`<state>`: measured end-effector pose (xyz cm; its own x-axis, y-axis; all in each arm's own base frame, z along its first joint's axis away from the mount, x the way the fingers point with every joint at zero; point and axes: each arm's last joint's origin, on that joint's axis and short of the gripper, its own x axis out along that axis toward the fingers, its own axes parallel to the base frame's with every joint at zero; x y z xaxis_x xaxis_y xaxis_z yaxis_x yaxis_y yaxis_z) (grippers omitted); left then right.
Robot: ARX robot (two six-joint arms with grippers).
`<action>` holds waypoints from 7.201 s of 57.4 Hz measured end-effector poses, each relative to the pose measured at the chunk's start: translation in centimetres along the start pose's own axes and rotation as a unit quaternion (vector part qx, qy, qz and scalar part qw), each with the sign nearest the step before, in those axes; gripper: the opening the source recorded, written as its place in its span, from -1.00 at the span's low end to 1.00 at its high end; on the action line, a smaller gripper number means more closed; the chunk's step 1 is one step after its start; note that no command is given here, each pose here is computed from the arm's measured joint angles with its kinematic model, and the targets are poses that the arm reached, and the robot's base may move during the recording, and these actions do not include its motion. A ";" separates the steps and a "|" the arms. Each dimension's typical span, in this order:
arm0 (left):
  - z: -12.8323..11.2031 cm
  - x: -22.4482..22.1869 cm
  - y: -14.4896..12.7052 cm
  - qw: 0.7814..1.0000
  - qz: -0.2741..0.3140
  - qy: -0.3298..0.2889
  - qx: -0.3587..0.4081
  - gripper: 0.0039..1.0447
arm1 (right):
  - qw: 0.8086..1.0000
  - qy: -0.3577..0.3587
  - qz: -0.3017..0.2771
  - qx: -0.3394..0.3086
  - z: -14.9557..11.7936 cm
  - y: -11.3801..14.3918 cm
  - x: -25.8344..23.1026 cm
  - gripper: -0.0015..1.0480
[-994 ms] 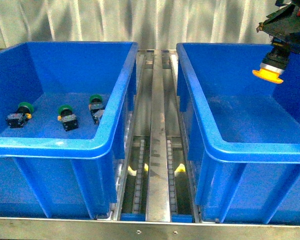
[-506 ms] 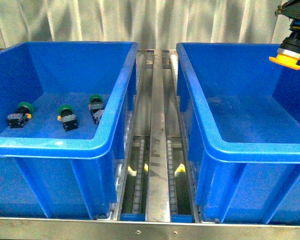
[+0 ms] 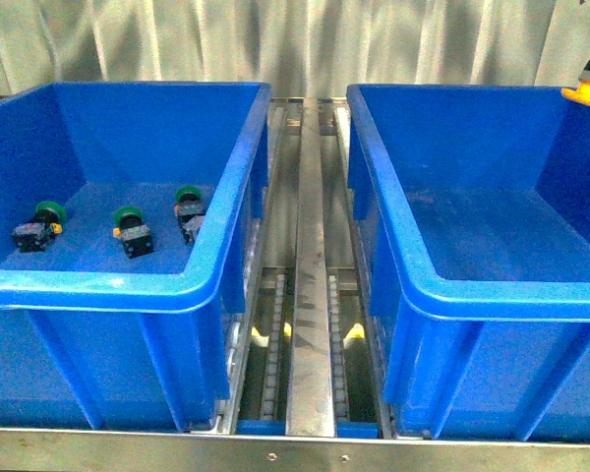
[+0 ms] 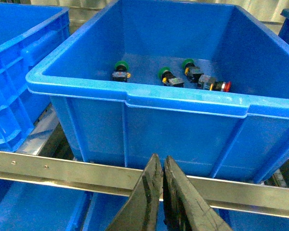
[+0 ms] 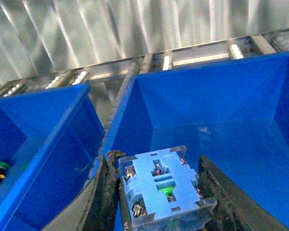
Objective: Pick red and yellow buttons and place in box
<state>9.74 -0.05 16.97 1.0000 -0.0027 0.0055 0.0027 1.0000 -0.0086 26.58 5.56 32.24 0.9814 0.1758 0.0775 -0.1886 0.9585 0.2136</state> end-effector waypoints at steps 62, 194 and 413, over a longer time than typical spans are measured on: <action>0.0 0.0 0.0 1.000 0.001 0.000 0.001 0.85 | 1.000 0.002 -0.025 -0.004 0.8 -3.3 -1.3 -0.26; 0.0 0.0 0.0 1.000 0.000 0.000 0.002 0.85 | 0.993 0.117 -0.018 -0.026 -1.2 -19.6 3.6 0.88; 0.0 0.0 0.0 1.000 0.000 0.000 0.002 0.85 | 0.989 0.019 -0.092 -0.110 -12.9 -5.4 -18.8 0.88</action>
<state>9.73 -0.03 16.97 1.0000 -0.0034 0.0063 0.0035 1.0000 -0.0044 9.66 -0.01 17.09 0.9998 -0.0011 0.0193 0.0011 1.0000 0.0029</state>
